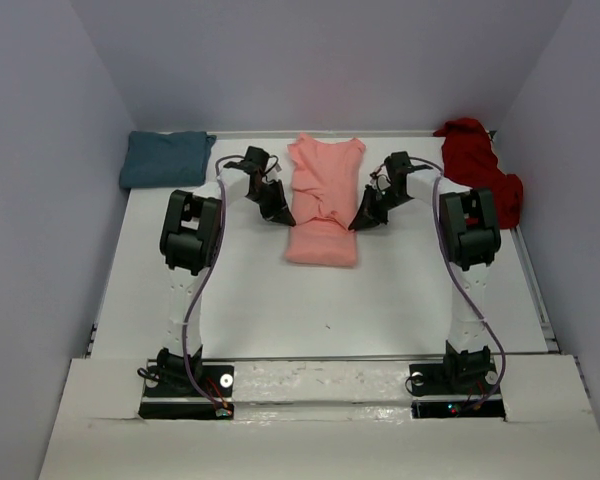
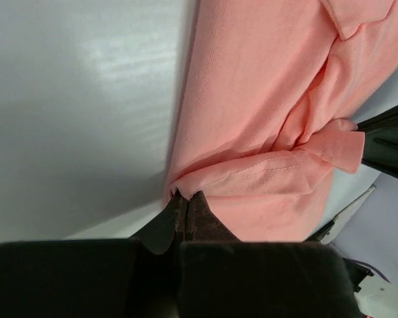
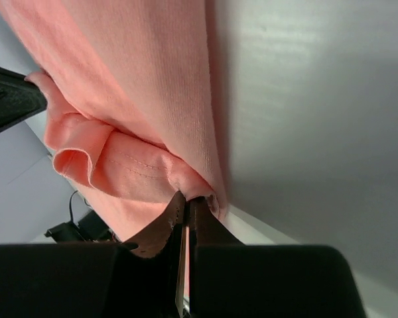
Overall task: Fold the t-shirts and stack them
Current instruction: Fold the tshirt
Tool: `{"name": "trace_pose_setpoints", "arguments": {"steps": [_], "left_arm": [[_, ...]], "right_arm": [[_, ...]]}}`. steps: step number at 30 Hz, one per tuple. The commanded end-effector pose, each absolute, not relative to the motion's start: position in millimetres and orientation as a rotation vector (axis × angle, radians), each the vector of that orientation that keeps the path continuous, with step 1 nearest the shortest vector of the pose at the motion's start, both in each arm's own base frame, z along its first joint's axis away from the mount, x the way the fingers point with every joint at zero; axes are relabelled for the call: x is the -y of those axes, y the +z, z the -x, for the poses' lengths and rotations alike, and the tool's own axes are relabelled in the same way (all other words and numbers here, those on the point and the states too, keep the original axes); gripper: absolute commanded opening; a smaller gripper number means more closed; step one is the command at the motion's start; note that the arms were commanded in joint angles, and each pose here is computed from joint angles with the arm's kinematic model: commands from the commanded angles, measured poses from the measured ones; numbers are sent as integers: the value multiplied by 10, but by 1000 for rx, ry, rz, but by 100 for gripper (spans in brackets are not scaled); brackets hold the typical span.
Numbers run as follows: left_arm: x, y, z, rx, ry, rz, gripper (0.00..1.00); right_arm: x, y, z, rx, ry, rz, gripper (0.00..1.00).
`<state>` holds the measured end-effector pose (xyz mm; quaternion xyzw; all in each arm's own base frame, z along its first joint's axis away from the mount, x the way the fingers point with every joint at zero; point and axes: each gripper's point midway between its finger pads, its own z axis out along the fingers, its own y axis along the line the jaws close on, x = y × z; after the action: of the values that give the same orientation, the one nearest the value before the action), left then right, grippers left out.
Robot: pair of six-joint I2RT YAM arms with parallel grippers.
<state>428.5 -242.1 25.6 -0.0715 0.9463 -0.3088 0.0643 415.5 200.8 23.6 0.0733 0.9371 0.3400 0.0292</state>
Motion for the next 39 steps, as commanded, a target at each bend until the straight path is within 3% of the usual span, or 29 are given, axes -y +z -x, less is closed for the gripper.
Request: {"name": "trace_pose_setpoints", "arguments": {"steps": [1,19,24,33,34,36,37,38,39], "left_arm": [[2096,-99,-3656,-3084,-662,206,0],[1964,127,-2410,-3250,-501,41,0],[1924,189,-2373,-3237,-488,35,0],[2019,238,-2474,-3208,-548,20,0],[2043,243,-2491,-3199,-563,14,2],[2073,294,-2543,-3177,-584,12,20],[2101,333,-2602,-3151,-597,7,30],[2117,362,-2630,-3138,-607,5,48],[2140,426,-2671,-3112,-616,7,55]], "right_arm": [[-1746,22,-3852,-3005,849,-251,0],[-1800,187,-2541,-3242,806,-121,0],[-1767,236,-2332,-3259,801,-122,0],[-1812,267,-2380,-3236,836,-124,0],[-1823,271,-2388,-3232,847,-122,0],[-1847,285,-2427,-3217,863,-117,0],[-1860,297,-2445,-3207,873,-113,7],[-1873,310,-2467,-3196,883,-107,11],[-1897,331,-2488,-3180,906,-100,21]]}}
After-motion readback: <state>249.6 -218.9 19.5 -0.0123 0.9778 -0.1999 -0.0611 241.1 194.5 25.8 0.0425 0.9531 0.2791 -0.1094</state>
